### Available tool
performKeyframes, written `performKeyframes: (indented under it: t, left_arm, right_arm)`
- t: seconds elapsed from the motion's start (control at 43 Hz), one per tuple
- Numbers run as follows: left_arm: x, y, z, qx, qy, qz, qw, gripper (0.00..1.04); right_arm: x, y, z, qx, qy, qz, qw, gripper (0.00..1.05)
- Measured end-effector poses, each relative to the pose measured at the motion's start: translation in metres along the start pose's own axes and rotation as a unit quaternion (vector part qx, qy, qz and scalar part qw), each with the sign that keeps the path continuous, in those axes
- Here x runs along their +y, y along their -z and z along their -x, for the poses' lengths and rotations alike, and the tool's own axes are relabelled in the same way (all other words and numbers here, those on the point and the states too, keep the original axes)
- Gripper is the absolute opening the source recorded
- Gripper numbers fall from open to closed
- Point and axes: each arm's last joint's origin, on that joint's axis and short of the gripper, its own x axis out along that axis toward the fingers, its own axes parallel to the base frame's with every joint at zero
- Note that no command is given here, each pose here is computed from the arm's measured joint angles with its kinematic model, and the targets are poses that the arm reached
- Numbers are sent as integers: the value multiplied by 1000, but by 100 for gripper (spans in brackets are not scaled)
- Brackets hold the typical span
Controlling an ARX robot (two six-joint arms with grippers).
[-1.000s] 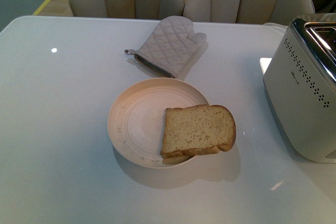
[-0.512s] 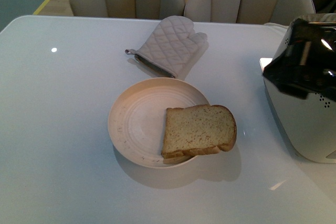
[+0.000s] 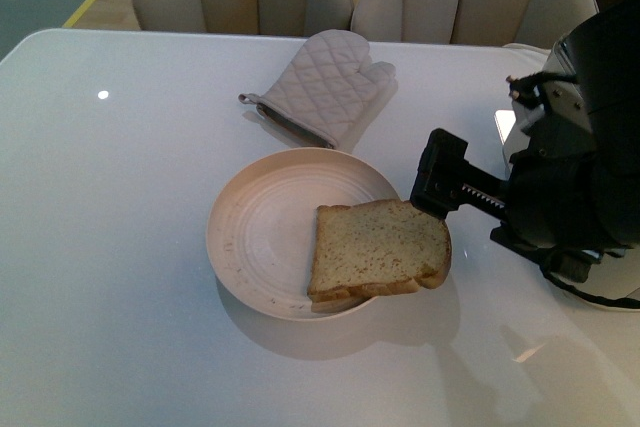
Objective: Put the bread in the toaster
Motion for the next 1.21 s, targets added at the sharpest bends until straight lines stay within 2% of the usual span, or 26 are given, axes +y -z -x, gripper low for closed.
performKeyframes:
  t: [0.302,0.721,0.767,0.907,1.209]
  left_arm:
    - [0,0,0,0,0,0,1000,98]
    - [0,0,0,0,0,0,1000,98]
    - [0,0,0,0,0,0,1000,98]
    - [0,0,0,0,0,0,1000,98]
    - [0,0,0,0,0,0,1000,98]
  right_arm:
    - [-11,10,-29,44,0,-39,998,96]
    - [-7,4,-58,52,-19,-72,996,96]
    - [-7,4,-62,54,-24,-77,995,91]
    - [-5,2,-64,48,-32,-89,994,63]
    - [2,-6,-47,26,-75,-106,991,21]
